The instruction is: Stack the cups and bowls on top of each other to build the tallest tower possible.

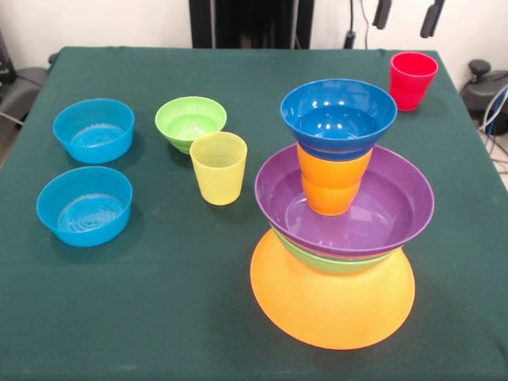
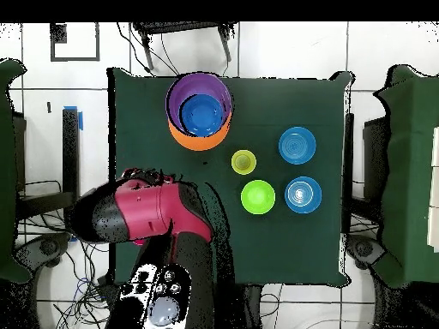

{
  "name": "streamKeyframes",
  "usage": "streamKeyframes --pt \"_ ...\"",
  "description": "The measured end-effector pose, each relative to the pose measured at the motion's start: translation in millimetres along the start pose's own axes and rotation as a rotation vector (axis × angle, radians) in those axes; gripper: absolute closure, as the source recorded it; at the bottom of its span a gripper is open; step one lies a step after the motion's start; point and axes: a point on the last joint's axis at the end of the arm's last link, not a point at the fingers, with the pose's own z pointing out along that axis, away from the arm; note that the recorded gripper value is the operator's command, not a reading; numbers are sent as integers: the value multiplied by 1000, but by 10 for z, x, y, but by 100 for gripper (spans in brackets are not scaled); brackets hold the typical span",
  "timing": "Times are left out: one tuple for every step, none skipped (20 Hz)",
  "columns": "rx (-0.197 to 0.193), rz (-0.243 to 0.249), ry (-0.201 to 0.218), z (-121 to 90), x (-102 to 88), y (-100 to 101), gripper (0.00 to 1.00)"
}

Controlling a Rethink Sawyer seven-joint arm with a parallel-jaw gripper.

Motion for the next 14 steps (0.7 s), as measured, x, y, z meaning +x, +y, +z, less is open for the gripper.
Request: streamKeyframes --pt "2 5 -1 37 11 -25 0" --pt "3 9 -2 62 19 -37 0" --pt "5 13 -2 87 27 -49 0" --pt "7 26 -3 153 52 -77 0" --pt "8 41 -7 234 84 -102 0" --pt "8 48 -8 268 98 -110 0" --pt "8 60 -11 326 128 -117 0" --pt "7 71 -12 371 156 -116 0" --pt "7 83 -14 429 201 -109 0" --pt "7 95 -16 482 254 -90 0" --pt "8 102 -17 511 290 -75 0" --pt "8 112 -18 551 344 -49 0" --pt "10 128 -17 605 427 -5 0" --pt "11 145 -16 656 512 42 0"
